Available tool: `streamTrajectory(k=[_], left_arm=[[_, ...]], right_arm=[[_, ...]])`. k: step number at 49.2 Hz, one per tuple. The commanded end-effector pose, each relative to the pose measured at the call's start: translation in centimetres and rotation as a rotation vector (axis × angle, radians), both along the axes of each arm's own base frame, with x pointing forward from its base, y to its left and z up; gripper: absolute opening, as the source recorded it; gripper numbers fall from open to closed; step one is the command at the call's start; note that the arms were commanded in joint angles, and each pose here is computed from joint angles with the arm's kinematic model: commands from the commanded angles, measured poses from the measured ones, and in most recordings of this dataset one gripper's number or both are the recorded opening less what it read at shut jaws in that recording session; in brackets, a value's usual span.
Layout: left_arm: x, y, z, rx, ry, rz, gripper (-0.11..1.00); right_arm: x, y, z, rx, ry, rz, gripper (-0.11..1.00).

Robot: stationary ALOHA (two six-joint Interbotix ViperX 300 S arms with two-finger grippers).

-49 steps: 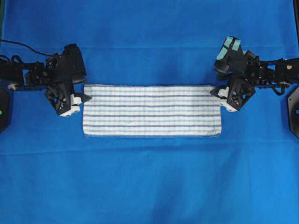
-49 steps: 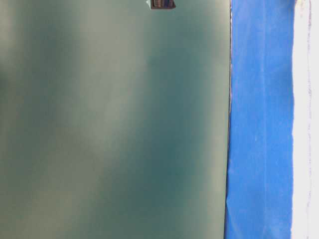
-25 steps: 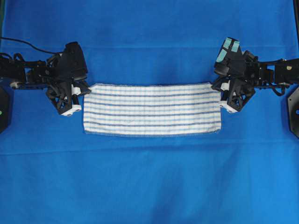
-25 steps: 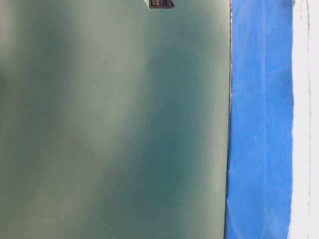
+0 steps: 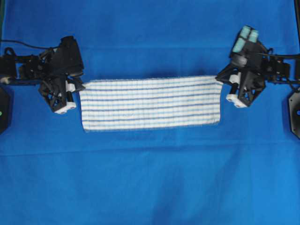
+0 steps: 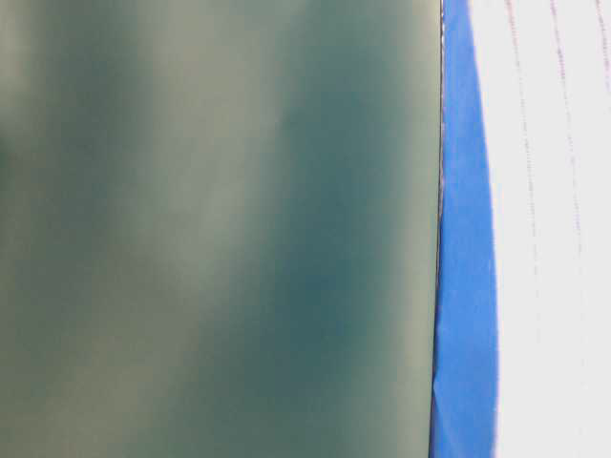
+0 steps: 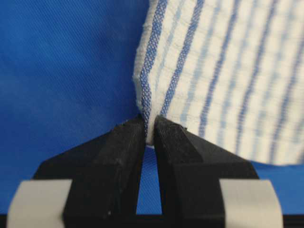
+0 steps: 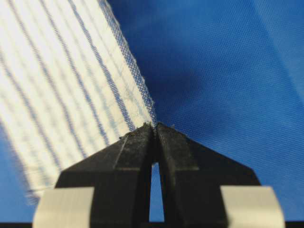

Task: Fold the blue towel.
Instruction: 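Lift the strip and rotate it vertical, right gripper moving to the top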

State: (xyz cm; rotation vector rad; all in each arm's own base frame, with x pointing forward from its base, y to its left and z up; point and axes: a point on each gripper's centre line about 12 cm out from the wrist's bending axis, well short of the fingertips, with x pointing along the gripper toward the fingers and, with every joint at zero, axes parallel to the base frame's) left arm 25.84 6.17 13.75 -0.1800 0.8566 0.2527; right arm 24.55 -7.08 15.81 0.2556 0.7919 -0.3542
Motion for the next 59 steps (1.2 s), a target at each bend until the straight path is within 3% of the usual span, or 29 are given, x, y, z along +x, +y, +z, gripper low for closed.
streamTrajectory(k=[1, 15, 34, 47, 59], left_arm=[[0.4, -0.5, 2.8, 0.017, -0.086, -0.018, 0.04], [0.1, -3.1, 7.5, 0.028, -0.254, -0.100, 0.04], [0.7, -4.3, 8.5, 0.015, -0.294, -0.137, 0.04], [3.8, -7.0, 9.0, -0.025, -0.367, -0.207, 0.04], [9.1, -9.7, 9.8, -0.037, -0.391, -0.278, 0.04]], right_arm=[[0.1, 0.3, 2.1, -0.017, -0.061, 0.008, 0.03], [-0.8, 1.8, 5.6, -0.026, -0.172, 0.044, 0.03], [-0.7, 1.8, 6.5, -0.037, -0.203, 0.047, 0.03], [0.4, -1.9, 7.0, -0.083, -0.220, -0.054, 0.03], [1.6, -6.4, 7.2, -0.133, -0.212, -0.153, 0.03]])
